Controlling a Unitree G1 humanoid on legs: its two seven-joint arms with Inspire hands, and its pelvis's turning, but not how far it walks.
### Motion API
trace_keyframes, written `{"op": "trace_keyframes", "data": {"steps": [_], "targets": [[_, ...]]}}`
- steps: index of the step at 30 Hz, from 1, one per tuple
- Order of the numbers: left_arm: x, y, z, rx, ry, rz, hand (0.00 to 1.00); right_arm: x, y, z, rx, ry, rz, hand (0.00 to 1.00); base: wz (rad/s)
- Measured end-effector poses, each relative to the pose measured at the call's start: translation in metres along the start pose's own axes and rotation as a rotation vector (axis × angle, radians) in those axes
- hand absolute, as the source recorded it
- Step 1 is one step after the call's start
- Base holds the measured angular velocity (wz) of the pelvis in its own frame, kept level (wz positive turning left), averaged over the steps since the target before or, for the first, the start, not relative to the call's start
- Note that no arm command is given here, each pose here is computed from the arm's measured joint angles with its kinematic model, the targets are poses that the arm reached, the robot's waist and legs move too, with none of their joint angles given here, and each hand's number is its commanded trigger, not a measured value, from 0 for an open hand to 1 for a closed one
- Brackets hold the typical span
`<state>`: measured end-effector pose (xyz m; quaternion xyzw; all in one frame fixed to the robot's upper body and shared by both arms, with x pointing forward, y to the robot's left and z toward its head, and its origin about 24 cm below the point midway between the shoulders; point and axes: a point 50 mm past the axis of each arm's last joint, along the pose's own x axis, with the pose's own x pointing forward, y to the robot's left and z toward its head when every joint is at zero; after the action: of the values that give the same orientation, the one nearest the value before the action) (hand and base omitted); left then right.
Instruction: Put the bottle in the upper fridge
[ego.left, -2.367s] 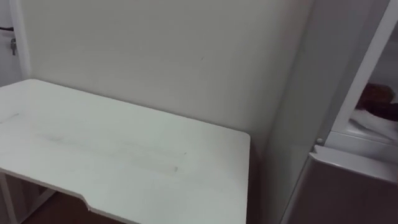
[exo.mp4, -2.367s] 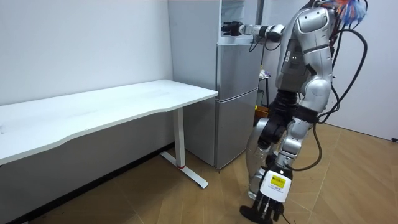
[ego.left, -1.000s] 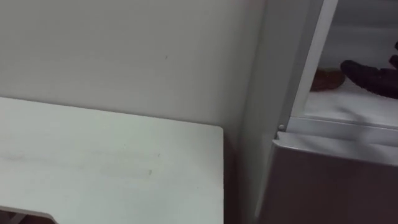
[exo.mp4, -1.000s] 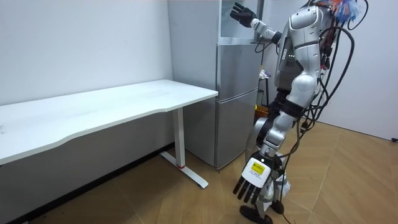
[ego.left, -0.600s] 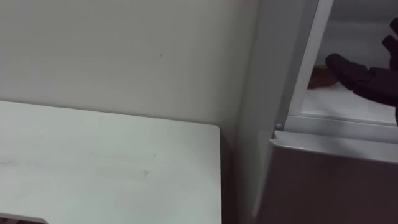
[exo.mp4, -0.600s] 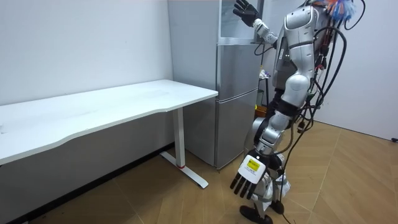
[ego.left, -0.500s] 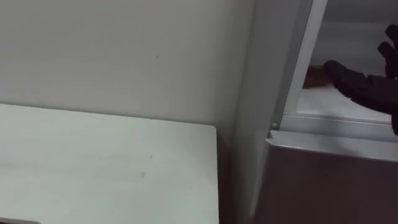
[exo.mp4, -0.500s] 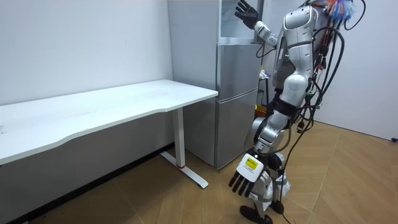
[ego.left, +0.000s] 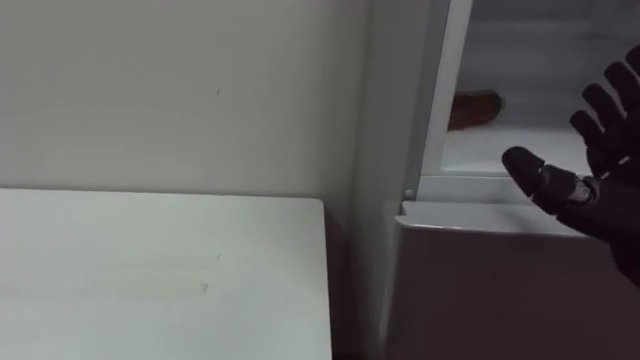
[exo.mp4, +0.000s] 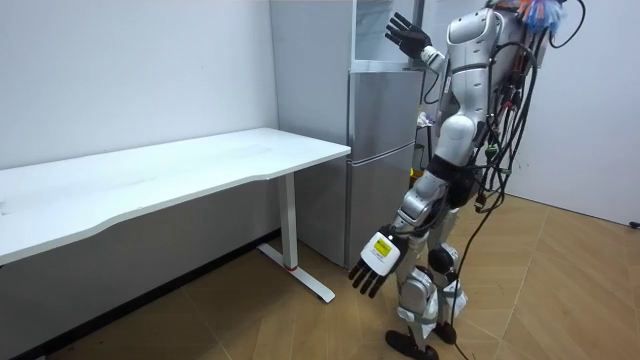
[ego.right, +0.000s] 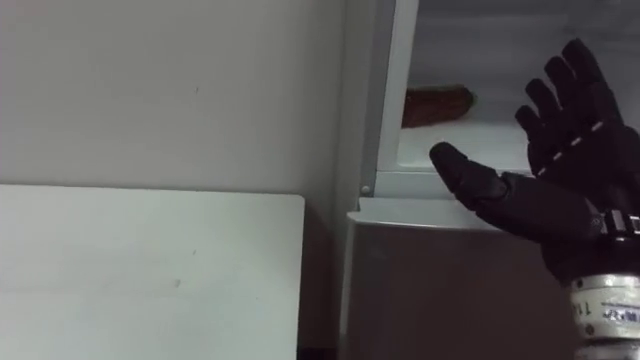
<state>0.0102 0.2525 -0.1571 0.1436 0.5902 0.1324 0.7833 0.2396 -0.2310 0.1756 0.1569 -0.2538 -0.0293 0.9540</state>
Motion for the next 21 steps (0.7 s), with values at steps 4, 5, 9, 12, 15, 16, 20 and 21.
{"op": "trace_keyframes", "data": {"steps": [4,5,9,12,15,16,20,21], "targets": [[0.0,-0.003,0.001,0.016,-0.004,-0.01,0.0,-0.01,0.0,-0.005,0.058,0.029,0.009,0.0,-0.13],[0.0,-0.003,0.003,0.018,-0.01,-0.011,0.0,-0.011,-0.001,-0.006,0.055,0.034,0.009,0.0,0.0],[0.0,-0.006,0.006,0.032,-0.034,-0.021,0.0,-0.021,-0.004,-0.015,0.075,0.063,-0.01,0.0,-0.05],[0.0,-0.011,0.012,0.044,-0.061,-0.032,0.0,-0.031,-0.014,-0.028,0.079,0.119,-0.074,0.0,-0.01],[0.0,-0.012,0.013,0.04,-0.071,-0.036,0.0,-0.043,-0.027,-0.041,0.092,0.164,-0.155,0.0,-0.04],[0.001,-0.012,0.015,0.03,-0.076,-0.035,0.0,-0.05,-0.033,-0.044,0.109,0.175,-0.201,0.0,-0.05],[0.001,-0.014,0.017,-0.008,-0.089,-0.029,0.0,-0.074,-0.054,-0.067,0.109,0.276,-0.36,0.0,-0.05],[0.0,-0.014,0.018,-0.011,-0.092,-0.026,0.0,-0.086,-0.062,-0.078,0.096,0.33,-0.418,0.0,0.0]]}}
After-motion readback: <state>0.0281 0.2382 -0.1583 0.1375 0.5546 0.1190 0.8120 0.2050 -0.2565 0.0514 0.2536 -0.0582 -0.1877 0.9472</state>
